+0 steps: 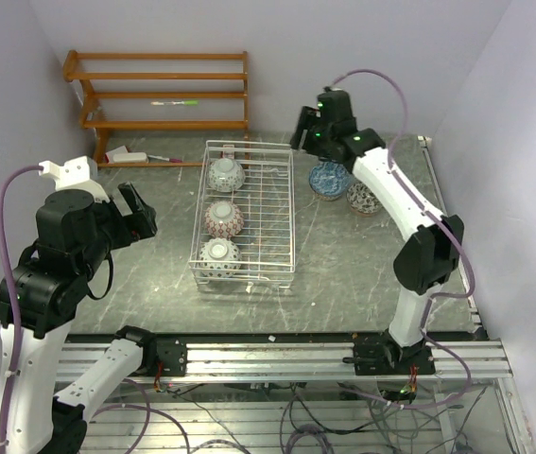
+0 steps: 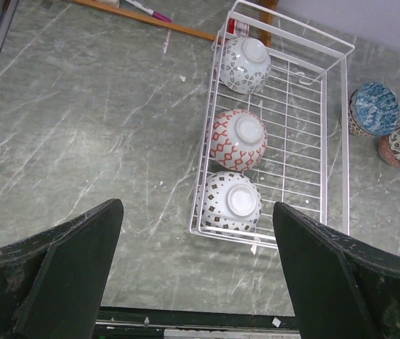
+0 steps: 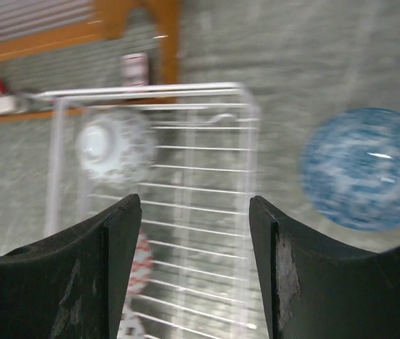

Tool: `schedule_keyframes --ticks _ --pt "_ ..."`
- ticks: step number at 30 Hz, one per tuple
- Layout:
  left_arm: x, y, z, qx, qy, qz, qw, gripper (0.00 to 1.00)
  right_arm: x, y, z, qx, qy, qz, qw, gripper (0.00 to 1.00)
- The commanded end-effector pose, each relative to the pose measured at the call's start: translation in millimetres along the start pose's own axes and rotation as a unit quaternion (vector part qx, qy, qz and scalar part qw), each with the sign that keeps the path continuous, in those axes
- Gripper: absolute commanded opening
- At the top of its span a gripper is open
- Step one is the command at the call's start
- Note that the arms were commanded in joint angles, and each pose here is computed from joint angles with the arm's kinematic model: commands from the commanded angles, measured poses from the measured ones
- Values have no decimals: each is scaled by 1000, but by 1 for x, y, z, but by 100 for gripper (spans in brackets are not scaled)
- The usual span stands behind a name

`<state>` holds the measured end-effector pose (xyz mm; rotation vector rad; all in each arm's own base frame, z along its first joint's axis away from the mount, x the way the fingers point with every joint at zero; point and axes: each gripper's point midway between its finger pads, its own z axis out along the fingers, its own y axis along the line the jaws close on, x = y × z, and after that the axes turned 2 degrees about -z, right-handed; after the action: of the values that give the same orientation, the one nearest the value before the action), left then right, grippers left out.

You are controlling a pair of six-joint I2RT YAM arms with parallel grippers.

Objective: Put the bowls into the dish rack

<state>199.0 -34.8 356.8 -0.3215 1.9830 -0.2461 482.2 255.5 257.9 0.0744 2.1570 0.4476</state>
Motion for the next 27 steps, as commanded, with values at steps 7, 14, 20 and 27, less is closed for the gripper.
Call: schedule_keyframes --ticks 7,14,20,27 --pt "-4 -9 7 18 -9 -3 1000 99 26 -173 -19 211 92 -33 973 63" --pt "-1 -7 11 14 -6 -1 1000 99 51 -212 -39 224 125 -60 965 60" --pt "2 -8 15 14 0 6 1000 99 78 -222 -32 154 145 -57 976 56" --pt "2 -8 17 13 2 8 1000 99 88 -219 -13 100 147 -117 977 54"
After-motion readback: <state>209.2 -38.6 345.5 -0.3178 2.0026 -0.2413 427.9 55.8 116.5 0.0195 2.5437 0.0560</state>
